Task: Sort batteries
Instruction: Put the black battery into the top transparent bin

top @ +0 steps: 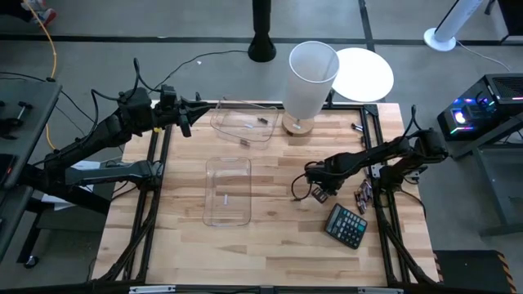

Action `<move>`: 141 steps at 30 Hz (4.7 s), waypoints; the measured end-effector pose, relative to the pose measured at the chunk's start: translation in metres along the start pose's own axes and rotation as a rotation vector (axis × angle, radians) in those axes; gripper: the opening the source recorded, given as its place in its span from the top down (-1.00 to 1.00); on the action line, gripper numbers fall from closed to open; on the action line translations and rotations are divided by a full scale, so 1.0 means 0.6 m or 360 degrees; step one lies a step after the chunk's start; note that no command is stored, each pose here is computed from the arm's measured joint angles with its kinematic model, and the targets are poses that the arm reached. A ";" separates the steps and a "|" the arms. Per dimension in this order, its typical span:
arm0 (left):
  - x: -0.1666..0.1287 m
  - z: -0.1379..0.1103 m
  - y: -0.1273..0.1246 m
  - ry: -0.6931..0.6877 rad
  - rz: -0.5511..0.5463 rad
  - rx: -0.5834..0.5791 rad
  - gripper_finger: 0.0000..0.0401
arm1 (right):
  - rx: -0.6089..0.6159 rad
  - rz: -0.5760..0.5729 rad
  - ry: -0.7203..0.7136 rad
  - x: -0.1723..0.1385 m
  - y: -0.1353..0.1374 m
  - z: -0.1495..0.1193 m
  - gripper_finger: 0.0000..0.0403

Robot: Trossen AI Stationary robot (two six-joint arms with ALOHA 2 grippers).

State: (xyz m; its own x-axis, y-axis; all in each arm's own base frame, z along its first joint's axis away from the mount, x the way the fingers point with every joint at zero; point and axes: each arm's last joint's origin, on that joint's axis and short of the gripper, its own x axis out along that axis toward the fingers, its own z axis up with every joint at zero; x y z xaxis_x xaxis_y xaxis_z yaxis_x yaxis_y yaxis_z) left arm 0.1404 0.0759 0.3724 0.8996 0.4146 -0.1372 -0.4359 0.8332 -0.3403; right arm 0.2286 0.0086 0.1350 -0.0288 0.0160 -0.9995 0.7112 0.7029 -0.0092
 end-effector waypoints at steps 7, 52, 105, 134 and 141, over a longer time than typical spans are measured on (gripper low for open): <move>0.000 0.000 0.000 -0.0001 0.0001 -0.0028 0.47 | -0.0140 0.0238 -0.0616 -0.106 0.041 0.105 0.89; 0.005 -0.002 0.001 0.0015 0.0013 -0.0037 0.47 | -0.1180 0.0390 -0.0706 -0.031 0.026 0.124 0.09; 0.032 -0.012 0.007 0.0111 0.0047 0.0094 0.47 | -0.0808 0.0446 -0.0709 -0.212 0.085 0.186 0.15; 0.093 -0.044 0.020 0.0379 0.0006 0.0045 0.47 | 0.0971 -0.0203 0.0361 -0.017 -0.052 -0.117 0.28; 0.103 -0.049 0.022 0.0404 0.0022 -0.0001 0.47 | 0.1110 -0.0207 0.0268 0.013 -0.066 -0.123 0.29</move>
State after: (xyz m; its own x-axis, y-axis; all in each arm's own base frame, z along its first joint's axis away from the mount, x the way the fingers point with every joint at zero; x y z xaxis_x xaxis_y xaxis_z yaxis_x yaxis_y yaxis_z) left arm 0.1910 0.1020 0.3320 0.8715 0.3207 -0.3710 -0.4482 0.8278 -0.3373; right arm 0.1485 0.0332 0.1300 -0.2115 0.1117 -0.9710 0.9752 0.0910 -0.2019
